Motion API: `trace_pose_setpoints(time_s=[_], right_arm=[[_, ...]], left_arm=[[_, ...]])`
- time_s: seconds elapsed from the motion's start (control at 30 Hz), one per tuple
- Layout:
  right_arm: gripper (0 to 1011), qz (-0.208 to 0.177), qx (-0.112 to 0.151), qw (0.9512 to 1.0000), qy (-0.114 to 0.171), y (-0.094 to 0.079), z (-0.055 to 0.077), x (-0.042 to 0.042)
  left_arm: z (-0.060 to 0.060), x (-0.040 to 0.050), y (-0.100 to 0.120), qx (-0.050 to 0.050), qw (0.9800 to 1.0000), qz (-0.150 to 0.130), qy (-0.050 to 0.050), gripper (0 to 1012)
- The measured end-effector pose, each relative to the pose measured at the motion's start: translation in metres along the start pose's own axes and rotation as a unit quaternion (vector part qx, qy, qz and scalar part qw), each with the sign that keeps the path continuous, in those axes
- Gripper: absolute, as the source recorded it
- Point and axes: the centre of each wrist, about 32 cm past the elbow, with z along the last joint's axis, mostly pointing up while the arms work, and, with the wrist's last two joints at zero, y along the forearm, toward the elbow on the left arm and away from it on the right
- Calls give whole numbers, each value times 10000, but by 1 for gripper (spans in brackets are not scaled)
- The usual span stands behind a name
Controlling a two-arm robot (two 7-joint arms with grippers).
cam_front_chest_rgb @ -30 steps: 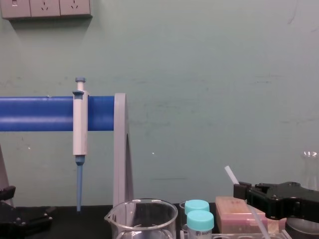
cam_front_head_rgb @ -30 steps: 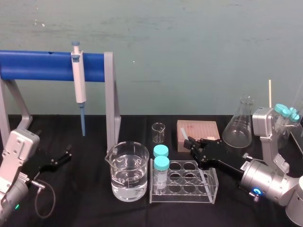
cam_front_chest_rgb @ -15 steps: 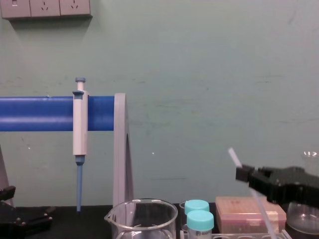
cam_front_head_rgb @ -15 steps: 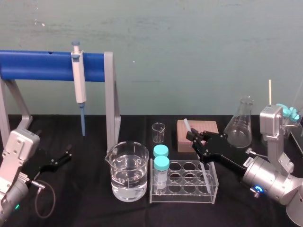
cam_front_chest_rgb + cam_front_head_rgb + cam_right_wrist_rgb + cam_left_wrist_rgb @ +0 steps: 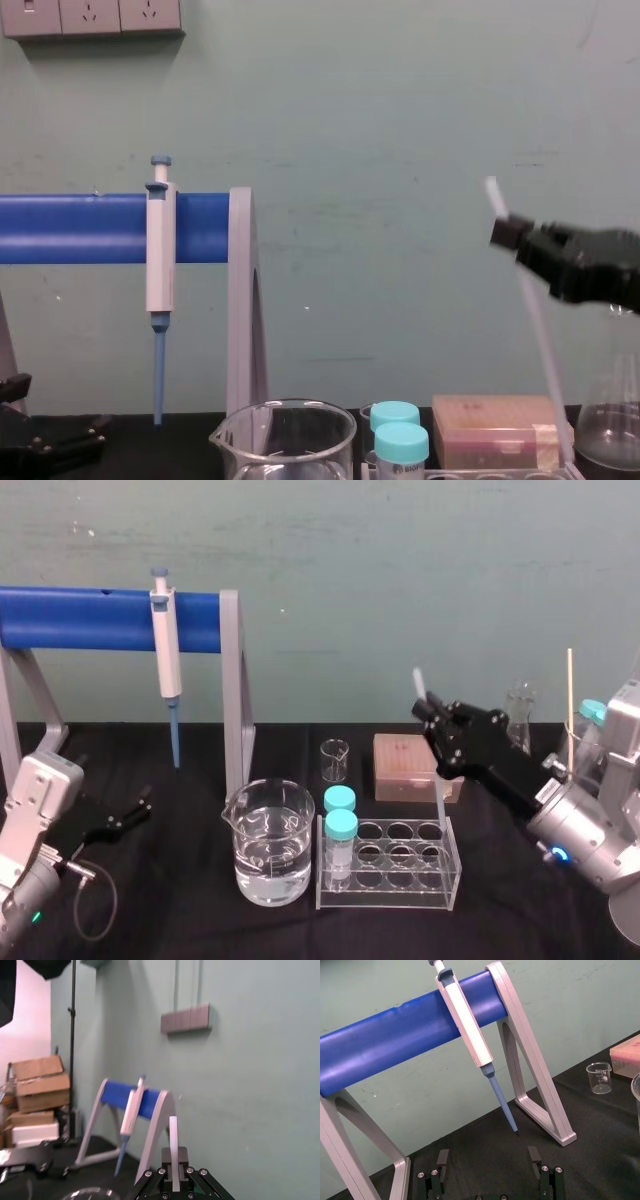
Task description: Pick up the stirring rod with one hand, then place it down.
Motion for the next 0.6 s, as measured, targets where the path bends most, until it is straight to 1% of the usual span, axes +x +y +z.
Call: trace_pose_setpoints(time_s=[0.03, 0.07, 0.1, 0.13, 0.17, 0.27, 0.33, 0.37, 0.47, 0.6], right_arm=[[68, -44, 129, 9998, -124, 4, 20, 2], [68, -44, 129, 9998, -124, 4, 20, 2], [68, -105, 274, 9993, -253, 6, 39, 6], [68, -137, 342, 9988, -320, 4, 44, 8], [68, -186, 491, 9975, -473, -1, 51, 14], [68, -281, 749, 9942, -713, -23, 47, 25], [68, -339, 843, 9926, -808, -43, 34, 26], [69, -396, 925, 9908, -910, -63, 18, 25], [68, -473, 1028, 9883, -1022, -101, -13, 22], [69, -555, 1057, 9877, -1007, -151, -59, 2]], left_arm=[[0, 0, 0, 0, 10000, 0, 0, 1000], [0, 0, 0, 0, 10000, 0, 0, 1000], [0, 0, 0, 0, 10000, 0, 0, 1000], [0, 0, 0, 0, 10000, 0, 0, 1000], [0, 0, 0, 0, 10000, 0, 0, 1000], [0, 0, 0, 0, 10000, 0, 0, 1000], [0, 0, 0, 0, 10000, 0, 0, 1000], [0, 0, 0, 0, 10000, 0, 0, 1000], [0, 0, 0, 0, 10000, 0, 0, 1000], [0, 0, 0, 0, 10000, 0, 0, 1000]])
